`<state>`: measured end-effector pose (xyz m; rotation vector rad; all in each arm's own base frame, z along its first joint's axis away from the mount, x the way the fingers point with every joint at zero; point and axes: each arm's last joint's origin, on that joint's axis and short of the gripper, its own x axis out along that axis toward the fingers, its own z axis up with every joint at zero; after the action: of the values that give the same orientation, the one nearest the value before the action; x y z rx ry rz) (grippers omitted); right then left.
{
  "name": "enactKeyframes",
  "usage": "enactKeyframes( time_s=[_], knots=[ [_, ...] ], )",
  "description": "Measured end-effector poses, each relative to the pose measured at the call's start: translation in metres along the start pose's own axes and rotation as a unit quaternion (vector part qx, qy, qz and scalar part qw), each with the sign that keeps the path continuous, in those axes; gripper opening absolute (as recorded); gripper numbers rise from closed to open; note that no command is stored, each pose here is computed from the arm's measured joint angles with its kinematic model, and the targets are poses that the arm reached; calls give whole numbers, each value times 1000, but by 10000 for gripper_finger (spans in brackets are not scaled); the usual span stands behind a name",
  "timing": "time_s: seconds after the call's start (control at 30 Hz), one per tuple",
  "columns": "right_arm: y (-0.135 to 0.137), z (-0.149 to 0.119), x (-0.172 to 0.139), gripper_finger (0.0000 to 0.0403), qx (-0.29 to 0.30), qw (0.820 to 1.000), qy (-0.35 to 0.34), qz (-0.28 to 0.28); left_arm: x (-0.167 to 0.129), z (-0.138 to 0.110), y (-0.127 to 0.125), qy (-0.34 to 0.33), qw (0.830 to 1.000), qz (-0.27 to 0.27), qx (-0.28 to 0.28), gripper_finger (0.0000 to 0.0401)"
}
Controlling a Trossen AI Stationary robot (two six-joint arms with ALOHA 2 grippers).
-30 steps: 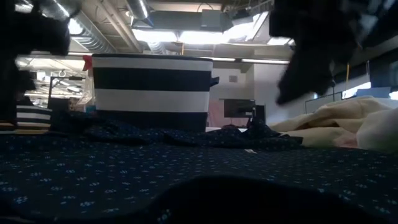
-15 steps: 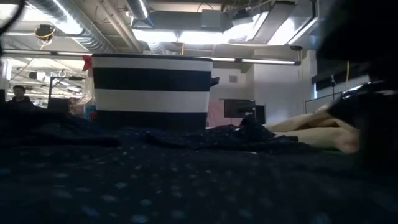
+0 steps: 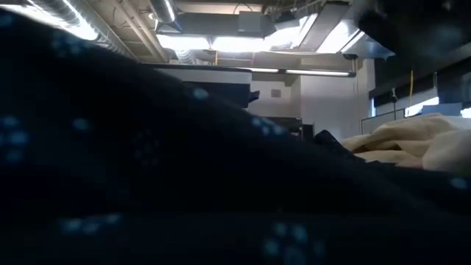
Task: Fold laundry
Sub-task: Fold the blue polo shirt
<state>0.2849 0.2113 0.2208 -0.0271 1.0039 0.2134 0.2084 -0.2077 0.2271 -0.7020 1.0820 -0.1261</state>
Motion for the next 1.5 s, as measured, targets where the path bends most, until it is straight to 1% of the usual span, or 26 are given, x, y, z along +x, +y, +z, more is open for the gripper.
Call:
enactKeyframes(
  time_s=[0.07,0.13,0.2,0.27,0.37,0.47,0.57,0.63,0.77,0.83,0.9,1.0,1.17,1.23,1.33,1.5],
  knots=[
    [-14,16,-7,172,-12,998,-22,-56,-26,12,7,-50,997,47,33,126],
    [-30,28,-10,172,-19,994,-39,-96,-47,20,19,-94,988,101,64,126],
    [-48,36,-9,172,-19,993,-44,-110,-64,25,31,-117,979,141,94,126],
    [-66,41,-7,172,-3,992,-39,-116,-75,29,44,-114,972,162,123,126],
    [-93,48,-1,172,30,989,-40,-137,-75,30,70,-102,964,194,153,126],
    [-120,52,12,172,59,985,-38,-157,-64,27,97,-86,959,214,162,126],
    [-140,57,28,172,85,986,-46,-135,-45,17,123,-38,961,208,176,126],
    [-149,58,41,172,91,989,-48,-109,-36,12,134,-39,964,199,173,126],
    [-156,56,68,172,71,996,-35,-44,-24,4,151,-54,963,201,172,126],
    [-158,53,79,172,58,997,-28,-31,-21,1,157,-64,960,209,173,126],
    [-158,49,88,172,40,999,-11,-27,-19,-2,163,-70,956,224,174,126],
    [-159,44,98,172,9,1000,2,-27,-15,-6,170,-75,955,227,175,126],
    [-160,39,109,172,-7,999,19,-28,-8,-11,176,-83,963,191,172,126],
    [-161,38,110,167,-7,999,20,-28,-7,-12,177,-83,964,187,172,124],
    [-160,38,110,143,-5,999,20,-28,-7,-11,177,-83,962,189,180,108],
    [-160,39,110,72,-3,999,21,-33,-7,-12,177,-77,963,183,183,45]
  ],
)
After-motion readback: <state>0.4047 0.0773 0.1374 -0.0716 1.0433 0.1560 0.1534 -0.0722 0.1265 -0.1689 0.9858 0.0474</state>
